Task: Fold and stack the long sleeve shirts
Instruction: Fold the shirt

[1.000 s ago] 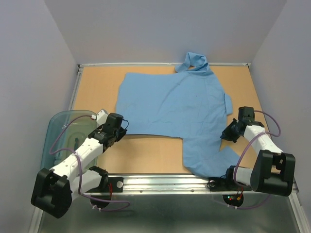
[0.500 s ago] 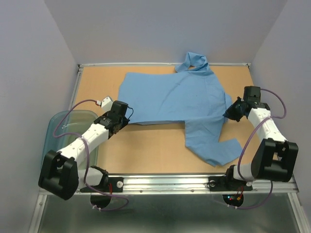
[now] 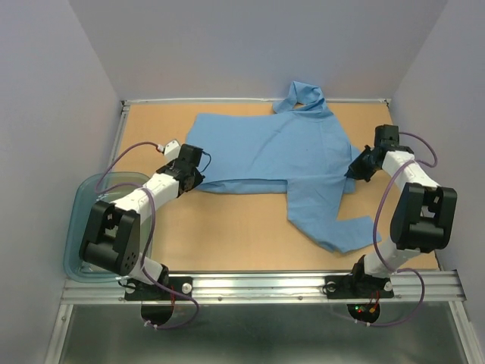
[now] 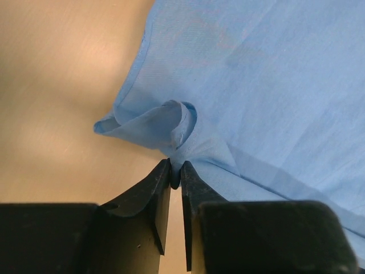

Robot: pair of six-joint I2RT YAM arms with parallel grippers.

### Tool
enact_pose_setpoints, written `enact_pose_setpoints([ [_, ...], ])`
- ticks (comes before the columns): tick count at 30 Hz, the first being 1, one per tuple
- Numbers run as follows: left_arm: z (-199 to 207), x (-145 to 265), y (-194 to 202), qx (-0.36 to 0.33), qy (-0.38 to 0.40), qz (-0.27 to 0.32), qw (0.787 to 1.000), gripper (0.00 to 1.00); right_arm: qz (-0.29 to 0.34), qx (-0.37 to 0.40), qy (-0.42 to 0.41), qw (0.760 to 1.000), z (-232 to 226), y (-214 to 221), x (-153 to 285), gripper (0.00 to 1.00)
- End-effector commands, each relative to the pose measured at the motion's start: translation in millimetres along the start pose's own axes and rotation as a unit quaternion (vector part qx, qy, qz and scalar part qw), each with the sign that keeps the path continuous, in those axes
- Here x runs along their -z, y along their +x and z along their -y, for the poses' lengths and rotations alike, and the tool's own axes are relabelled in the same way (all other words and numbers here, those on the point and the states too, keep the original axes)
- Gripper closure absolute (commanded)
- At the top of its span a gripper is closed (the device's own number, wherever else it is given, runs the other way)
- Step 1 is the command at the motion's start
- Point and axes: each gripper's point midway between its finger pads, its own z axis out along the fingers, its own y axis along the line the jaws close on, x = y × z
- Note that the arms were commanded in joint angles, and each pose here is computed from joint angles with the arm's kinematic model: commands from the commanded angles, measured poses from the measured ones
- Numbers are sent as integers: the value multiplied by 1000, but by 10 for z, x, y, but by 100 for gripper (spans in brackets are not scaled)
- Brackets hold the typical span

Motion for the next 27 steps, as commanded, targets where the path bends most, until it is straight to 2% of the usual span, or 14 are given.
enact_pose_setpoints([
  [1, 152, -19, -230, -5, 11, 20, 1000, 75, 36, 13, -18, 999, -158, -293, 17, 94],
  [6, 262, -93, -289, -13, 15, 17, 1000, 64, 36, 16, -19, 999, -192, -351, -37, 88],
  [7, 307, -91, -318, -13, 19, 17, 1000, 59, 36, 18, -20, 999, -204, -365, -43, 83],
  [9, 339, -115, -322, -11, 24, 13, 1000, 55, 34, 20, -22, 999, -217, -371, -58, 79],
  [13, 386, -156, -363, -6, 33, 9, 999, 43, 37, 25, -30, 999, -263, -403, -19, 65],
  [16, 420, -147, -521, -3, 43, 19, 999, 29, 55, 36, -44, 997, -349, -485, 111, 49],
  [17, 449, -144, -571, -3, 50, 23, 998, 26, 61, 42, -48, 996, -370, -510, 152, 38],
  [18, 463, -141, -618, -2, 55, 25, 998, 23, 68, 46, -52, 995, -407, -543, 207, 34],
  [19, 478, -131, -708, -3, 59, 32, 998, 17, 83, 53, -58, 993, -446, -586, 306, 25],
  [21, 500, -125, -781, -4, 65, 35, 997, 13, 97, 63, -65, 991, -492, -620, 417, 18],
  [27, 636, 204, -878, 7, 119, 36, 992, 12, 104, 145, -130, 975, -897, -353, 771, 15],
])
